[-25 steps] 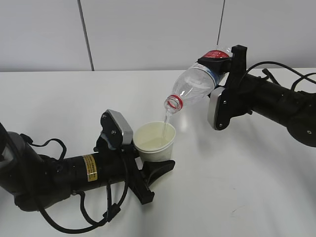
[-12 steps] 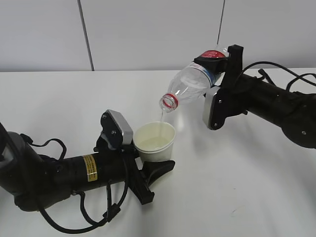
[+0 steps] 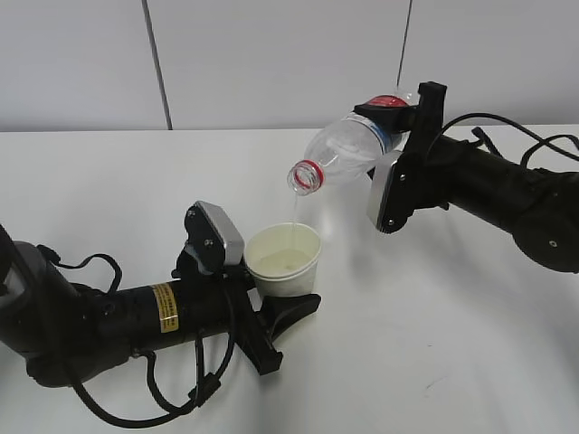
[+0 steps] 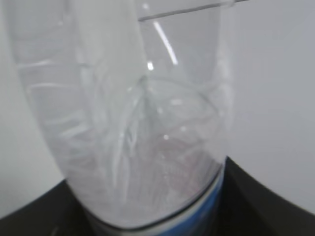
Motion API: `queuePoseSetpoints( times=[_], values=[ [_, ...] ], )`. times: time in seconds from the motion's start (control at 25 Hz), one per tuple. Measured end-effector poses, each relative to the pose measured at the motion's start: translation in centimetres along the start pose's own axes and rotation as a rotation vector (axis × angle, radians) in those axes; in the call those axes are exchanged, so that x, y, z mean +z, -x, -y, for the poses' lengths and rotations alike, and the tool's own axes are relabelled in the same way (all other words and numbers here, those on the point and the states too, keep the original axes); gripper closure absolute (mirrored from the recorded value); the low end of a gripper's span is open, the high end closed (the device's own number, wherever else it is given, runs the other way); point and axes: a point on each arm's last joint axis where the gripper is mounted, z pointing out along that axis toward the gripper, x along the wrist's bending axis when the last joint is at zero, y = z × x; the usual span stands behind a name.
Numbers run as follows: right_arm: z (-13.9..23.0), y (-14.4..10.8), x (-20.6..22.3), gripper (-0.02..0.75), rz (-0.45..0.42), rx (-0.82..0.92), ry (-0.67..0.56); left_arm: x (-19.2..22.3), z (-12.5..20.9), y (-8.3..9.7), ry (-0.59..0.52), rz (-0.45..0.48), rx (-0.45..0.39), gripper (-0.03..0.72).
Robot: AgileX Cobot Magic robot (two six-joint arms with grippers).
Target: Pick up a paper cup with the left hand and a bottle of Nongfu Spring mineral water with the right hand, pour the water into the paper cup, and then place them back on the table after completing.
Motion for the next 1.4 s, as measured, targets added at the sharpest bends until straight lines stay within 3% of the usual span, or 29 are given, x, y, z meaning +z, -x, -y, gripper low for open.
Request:
queuePoseSetpoints(
  times=[0.52, 1.04, 1.4],
  values=[
    [0.0, 0.0, 0.0, 0.317, 0.002, 0.213, 0.001, 0.0, 0.0, 0.0, 0.000, -0.002, -0.001, 0.308],
    [0.0, 0.4, 0.0, 0.317, 0.045, 0.740, 0.017, 0.0, 0.0, -0.2, 0.003, -0.019, -0.009, 0.308],
    [1.1, 0.9, 0.0, 0.317, 0.150, 1.090, -0.059, 0.0, 0.0, -0.2, 0.004, -0.027, -0.013, 0.308]
  ],
)
